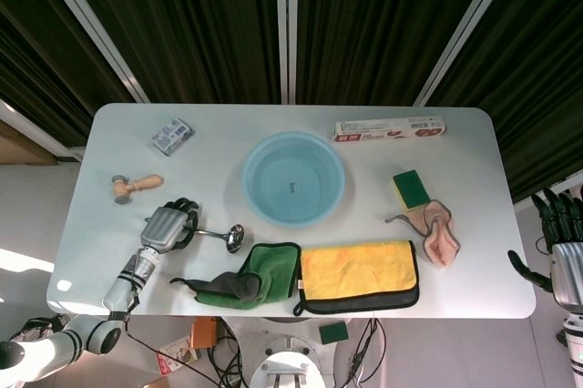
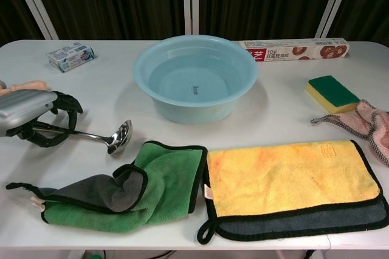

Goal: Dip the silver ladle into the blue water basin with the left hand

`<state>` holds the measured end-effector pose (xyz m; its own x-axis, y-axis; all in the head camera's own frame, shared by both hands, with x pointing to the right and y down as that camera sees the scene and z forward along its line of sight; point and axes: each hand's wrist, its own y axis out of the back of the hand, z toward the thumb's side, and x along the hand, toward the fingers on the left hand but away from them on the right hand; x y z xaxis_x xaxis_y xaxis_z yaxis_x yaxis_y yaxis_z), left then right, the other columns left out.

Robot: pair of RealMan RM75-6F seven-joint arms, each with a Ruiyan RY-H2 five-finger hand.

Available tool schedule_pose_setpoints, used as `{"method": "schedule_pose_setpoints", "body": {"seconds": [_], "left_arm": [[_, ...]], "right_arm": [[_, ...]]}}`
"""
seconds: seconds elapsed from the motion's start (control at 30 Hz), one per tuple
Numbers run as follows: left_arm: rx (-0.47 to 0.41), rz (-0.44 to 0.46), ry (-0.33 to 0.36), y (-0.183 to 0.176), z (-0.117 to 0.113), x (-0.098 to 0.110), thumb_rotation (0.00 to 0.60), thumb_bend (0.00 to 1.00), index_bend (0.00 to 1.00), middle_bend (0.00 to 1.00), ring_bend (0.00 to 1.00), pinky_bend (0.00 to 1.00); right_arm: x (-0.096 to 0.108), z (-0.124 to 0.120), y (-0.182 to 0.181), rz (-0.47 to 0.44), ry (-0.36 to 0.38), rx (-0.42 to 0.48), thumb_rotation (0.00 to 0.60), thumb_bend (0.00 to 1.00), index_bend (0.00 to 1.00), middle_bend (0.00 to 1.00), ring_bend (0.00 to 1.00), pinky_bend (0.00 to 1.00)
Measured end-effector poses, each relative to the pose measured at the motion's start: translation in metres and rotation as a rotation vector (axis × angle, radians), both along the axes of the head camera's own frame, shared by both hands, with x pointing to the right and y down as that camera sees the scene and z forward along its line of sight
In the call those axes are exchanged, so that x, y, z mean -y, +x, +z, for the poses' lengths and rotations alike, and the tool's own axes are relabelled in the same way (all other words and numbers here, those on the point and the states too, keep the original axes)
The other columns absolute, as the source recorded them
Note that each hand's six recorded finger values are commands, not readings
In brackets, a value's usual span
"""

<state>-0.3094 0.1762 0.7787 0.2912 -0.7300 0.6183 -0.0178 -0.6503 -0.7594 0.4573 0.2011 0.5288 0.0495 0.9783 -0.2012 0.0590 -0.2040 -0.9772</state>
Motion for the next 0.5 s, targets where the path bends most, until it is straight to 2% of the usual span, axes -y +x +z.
{"method": "schedule_pose_setpoints", "body": {"seconds": [0.3, 0.5], "left_arm": [[-0.025, -0.019, 0.016, 0.001, -0.004, 0.002, 0.6, 0.38, 0.69, 0.3, 0.2, 0.34], [-0.096, -0.064, 0.017, 0.003, -0.014, 0.006, 0.6, 0.4, 0.75, 0.44, 0.35, 0.49]], "right_arm": [[0.0, -0.001, 0.001, 0.0, 0.004, -0.001, 0.6, 0.22, 0.0, 0.0, 0.0, 0.0], [0.0, 0.0, 0.002, 0.003, -0.001, 0.003, 0.6, 0.22, 0.0, 0.0, 0.0, 0.0]]}}
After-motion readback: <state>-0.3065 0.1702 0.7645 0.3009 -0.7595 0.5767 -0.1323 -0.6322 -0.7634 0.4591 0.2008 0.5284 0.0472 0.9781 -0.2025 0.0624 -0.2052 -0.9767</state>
